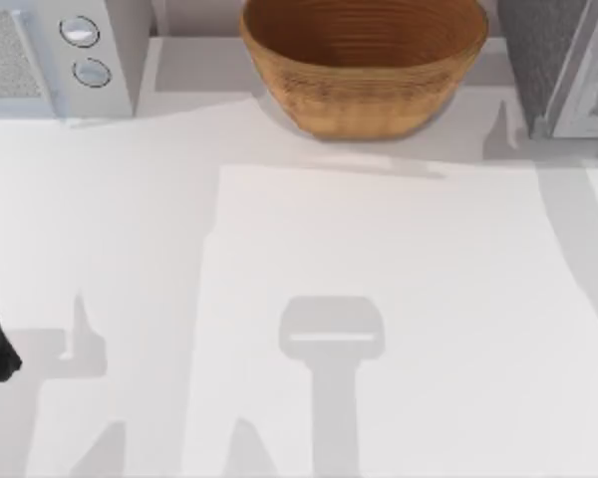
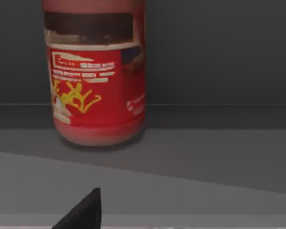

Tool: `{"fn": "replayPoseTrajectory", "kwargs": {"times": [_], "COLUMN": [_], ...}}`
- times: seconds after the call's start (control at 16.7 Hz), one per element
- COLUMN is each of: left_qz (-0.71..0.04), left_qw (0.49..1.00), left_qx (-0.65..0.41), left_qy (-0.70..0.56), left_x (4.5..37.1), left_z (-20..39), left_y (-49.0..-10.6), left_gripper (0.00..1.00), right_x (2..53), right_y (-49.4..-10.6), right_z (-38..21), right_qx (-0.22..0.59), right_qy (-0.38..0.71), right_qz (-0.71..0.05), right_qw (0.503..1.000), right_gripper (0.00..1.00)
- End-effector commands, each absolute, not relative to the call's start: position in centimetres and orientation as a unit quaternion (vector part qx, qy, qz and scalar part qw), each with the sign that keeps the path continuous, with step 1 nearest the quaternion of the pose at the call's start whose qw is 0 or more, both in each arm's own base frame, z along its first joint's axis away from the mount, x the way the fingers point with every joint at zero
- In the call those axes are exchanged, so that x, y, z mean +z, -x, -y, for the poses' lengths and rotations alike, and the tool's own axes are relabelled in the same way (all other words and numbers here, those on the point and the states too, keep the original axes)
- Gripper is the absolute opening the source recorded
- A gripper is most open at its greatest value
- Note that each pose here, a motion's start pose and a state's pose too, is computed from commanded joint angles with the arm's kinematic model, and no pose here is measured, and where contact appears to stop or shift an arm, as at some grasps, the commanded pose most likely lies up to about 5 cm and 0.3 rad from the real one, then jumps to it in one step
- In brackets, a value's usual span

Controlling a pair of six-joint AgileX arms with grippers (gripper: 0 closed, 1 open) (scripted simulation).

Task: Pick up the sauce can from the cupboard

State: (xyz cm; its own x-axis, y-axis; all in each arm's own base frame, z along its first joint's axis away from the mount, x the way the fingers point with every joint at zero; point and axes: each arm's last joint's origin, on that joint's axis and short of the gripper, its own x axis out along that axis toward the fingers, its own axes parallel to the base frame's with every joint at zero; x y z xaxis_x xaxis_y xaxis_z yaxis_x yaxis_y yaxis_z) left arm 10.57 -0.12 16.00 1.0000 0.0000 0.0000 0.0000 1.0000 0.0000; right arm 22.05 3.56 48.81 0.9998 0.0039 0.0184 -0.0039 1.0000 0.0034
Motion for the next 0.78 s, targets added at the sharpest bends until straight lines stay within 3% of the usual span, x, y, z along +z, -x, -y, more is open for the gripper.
{"fn": "replayPoseTrajectory", "kwargs": {"times": [0.3,0.78], "left_qz": [0.000,0.000], "left_qw": [1.000,1.000], "left_qx": [0.000,0.000], "left_qy": [0.000,0.000], "left_x": [16.0,16.0], "left_z": [0.1,0.1], "left_y": [-10.6,-10.6], "left_gripper": [1.00,1.00], "right_x": [50.9,51.4], "right_y": [-25.5,-26.5], "right_z": [-4.7,-5.1], "right_qx": [0.000,-0.007], "right_qy": [0.000,-0.003], "right_qz": [0.001,0.006], "right_qw": [1.000,1.000], "right_gripper": [1.00,1.00]}}
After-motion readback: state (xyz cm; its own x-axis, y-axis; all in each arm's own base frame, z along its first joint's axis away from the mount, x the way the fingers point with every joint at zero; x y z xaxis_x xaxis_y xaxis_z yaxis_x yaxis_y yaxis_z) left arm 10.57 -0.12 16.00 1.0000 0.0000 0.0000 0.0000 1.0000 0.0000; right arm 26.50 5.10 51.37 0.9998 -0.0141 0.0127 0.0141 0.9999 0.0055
